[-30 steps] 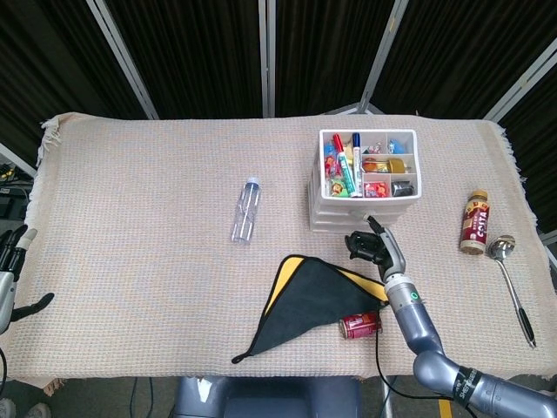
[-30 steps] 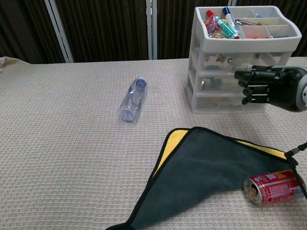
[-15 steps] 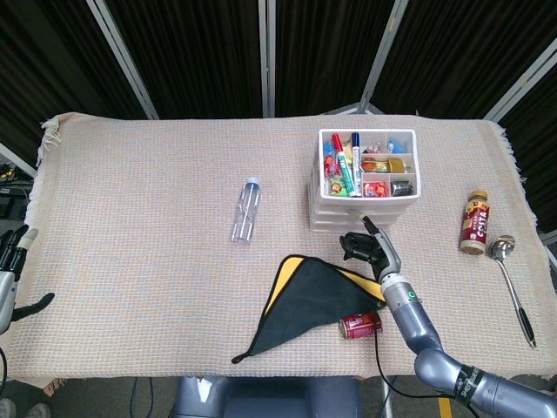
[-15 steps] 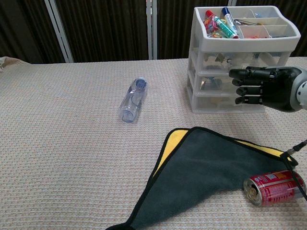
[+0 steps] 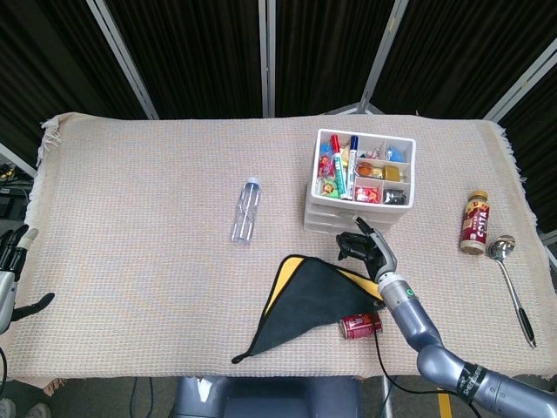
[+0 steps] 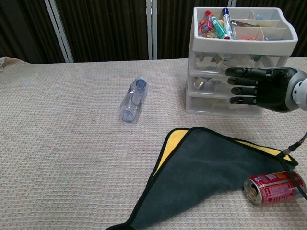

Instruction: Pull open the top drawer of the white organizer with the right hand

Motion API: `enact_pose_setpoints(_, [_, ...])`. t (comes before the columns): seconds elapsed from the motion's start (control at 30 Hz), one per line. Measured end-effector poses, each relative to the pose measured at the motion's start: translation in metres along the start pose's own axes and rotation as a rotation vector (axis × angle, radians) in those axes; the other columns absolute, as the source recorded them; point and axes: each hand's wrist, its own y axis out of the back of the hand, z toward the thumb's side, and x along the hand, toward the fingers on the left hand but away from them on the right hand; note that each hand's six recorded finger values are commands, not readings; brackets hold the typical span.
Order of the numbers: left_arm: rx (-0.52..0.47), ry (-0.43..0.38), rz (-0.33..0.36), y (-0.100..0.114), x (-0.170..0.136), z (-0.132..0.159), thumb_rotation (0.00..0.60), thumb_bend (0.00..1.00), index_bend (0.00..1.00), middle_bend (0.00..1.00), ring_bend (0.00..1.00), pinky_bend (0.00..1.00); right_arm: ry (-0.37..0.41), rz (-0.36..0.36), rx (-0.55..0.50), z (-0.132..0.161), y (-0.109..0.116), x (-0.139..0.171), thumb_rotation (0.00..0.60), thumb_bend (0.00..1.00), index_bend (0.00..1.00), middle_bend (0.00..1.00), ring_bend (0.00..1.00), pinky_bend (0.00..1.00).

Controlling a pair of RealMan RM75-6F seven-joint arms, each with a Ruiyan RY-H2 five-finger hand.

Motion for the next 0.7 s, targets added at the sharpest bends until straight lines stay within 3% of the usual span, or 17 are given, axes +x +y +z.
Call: enact_pose_setpoints(0.7, [0.005,-0.005,-0.001,-0.001,0.000,0.002,0.600,0.10,0.00,0.00,0.00,0.00,-0.005,0.057,0.030,-0.009,-0.008,0.017,0.600,0.37,0.30,0.72,0.74,0.62])
